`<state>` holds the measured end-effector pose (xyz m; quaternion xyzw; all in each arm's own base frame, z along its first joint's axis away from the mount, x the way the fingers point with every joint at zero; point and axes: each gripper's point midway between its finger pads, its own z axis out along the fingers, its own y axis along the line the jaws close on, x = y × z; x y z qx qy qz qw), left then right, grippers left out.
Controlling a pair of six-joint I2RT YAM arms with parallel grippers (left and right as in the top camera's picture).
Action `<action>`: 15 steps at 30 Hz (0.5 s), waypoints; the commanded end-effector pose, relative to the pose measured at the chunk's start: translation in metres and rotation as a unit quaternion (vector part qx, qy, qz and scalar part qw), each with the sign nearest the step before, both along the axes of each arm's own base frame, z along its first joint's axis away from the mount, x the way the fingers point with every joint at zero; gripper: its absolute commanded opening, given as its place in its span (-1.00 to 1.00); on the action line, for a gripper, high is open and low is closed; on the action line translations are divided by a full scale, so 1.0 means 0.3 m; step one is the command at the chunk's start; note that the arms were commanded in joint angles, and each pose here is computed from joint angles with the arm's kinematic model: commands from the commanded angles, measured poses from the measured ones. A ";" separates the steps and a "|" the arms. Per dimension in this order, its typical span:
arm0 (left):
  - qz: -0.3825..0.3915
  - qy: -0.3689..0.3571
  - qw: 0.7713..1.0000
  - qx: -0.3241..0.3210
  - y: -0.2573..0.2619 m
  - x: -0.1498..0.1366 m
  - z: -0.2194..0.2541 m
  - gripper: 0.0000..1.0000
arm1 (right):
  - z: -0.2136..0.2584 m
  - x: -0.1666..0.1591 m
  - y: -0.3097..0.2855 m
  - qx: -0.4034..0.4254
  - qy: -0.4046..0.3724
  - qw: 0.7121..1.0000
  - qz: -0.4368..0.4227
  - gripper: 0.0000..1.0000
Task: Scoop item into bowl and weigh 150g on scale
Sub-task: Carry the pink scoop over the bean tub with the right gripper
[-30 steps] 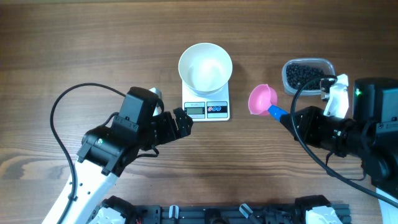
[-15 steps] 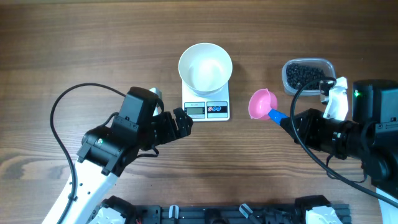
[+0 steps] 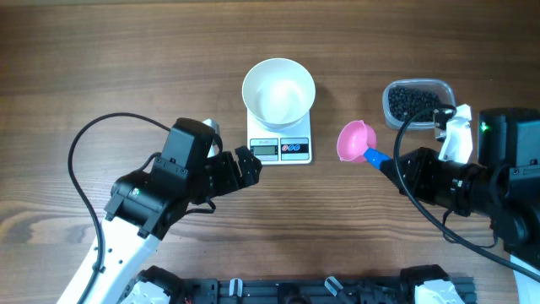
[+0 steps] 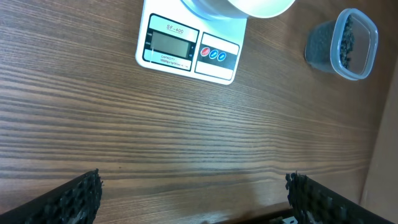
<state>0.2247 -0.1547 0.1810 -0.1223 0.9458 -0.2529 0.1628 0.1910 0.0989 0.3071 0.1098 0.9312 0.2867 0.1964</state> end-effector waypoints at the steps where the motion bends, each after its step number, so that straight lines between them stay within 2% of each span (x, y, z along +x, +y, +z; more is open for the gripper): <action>1: -0.001 -0.011 1.000 0.008 0.012 0.005 0.005 1.00 | 0.039 0.005 0.012 0.007 -0.024 1.000 0.014 -0.91; 11: -0.002 -0.011 1.000 0.008 0.012 0.005 0.005 1.00 | 0.058 0.030 0.015 0.012 -0.043 0.999 0.011 -0.91; 15: -0.002 -0.011 1.000 0.008 0.012 0.005 0.005 1.00 | 0.105 0.082 0.021 0.022 -0.085 0.996 0.004 -0.91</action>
